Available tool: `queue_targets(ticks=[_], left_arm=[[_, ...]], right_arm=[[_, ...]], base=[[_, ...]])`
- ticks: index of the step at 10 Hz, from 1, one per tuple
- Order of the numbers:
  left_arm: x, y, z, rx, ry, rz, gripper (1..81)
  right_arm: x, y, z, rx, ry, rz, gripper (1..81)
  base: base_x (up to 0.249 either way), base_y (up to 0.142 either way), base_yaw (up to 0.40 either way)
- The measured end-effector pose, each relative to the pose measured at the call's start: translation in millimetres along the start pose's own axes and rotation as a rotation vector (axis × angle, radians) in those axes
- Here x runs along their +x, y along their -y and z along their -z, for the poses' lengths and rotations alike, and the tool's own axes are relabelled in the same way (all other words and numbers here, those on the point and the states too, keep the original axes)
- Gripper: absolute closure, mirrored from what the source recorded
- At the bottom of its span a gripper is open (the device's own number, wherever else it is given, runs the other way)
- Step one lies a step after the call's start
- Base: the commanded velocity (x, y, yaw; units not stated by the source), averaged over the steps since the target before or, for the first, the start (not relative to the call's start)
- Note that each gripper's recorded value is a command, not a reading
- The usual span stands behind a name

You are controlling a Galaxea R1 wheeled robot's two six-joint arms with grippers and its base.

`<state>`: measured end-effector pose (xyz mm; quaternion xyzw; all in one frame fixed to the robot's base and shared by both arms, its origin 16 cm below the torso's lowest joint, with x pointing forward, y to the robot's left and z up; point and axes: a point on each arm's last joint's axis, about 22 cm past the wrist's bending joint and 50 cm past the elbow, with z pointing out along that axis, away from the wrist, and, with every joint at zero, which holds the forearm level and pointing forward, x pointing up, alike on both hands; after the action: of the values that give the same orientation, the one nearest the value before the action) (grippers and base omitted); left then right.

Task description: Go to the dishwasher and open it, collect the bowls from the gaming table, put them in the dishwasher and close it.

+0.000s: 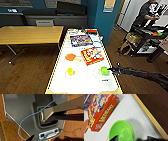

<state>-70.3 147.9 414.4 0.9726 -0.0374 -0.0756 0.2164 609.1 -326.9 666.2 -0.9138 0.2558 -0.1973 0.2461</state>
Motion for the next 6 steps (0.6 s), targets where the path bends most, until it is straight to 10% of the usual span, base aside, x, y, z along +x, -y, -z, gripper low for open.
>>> queue_targets(ticks=[6], left_arm=[[-10, 1.2, -1, 0.0, 0.026, 0.01, 1.0]], right_arm=[[-16, 4, -26, -0.002, 0.025, -0.008, 1.0]], base=[[0.0, 0.0, 0.0]])
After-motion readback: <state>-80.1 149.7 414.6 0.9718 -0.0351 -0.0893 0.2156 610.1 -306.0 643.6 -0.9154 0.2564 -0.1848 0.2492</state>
